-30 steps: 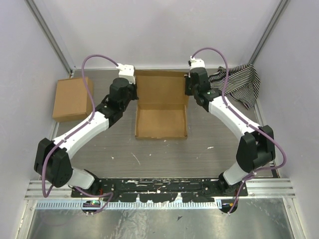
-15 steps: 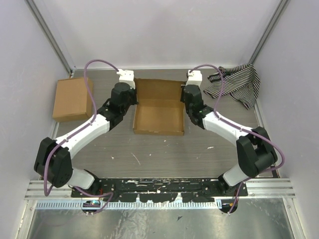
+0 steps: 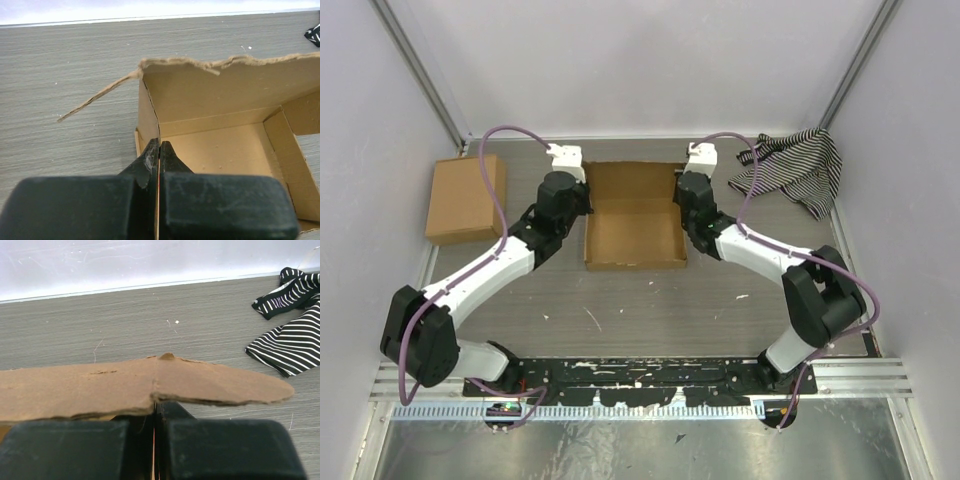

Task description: Fold the paper box

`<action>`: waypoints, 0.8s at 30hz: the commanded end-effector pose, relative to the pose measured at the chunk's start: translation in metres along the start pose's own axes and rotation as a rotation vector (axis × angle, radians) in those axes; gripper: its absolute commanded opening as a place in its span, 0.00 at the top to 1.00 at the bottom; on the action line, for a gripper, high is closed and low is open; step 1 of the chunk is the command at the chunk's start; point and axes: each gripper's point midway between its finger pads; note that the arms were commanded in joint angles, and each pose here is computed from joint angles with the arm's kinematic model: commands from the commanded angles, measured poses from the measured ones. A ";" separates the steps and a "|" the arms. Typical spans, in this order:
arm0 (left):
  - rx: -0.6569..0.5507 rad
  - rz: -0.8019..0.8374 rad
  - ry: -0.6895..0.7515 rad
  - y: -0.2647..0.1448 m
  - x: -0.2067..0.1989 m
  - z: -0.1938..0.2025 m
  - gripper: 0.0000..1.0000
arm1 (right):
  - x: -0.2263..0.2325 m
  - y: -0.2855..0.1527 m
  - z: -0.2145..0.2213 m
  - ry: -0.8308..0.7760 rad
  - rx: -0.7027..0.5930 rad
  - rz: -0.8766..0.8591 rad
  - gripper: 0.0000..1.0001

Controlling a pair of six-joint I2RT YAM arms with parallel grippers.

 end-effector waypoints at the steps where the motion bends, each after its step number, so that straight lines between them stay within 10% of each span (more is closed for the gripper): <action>1: 0.001 0.019 0.002 0.001 -0.007 0.003 0.98 | 0.027 0.004 -0.053 0.116 -0.135 -0.041 0.98; 24: 0.027 -0.003 0.062 0.026 -0.013 -0.002 0.98 | 0.027 0.032 -0.048 0.012 -0.075 0.070 0.97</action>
Point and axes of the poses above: each gripper's point midway between its finger pads, its own y axis out along the fingers, its own x axis along the line the jaws close on, z = x × y
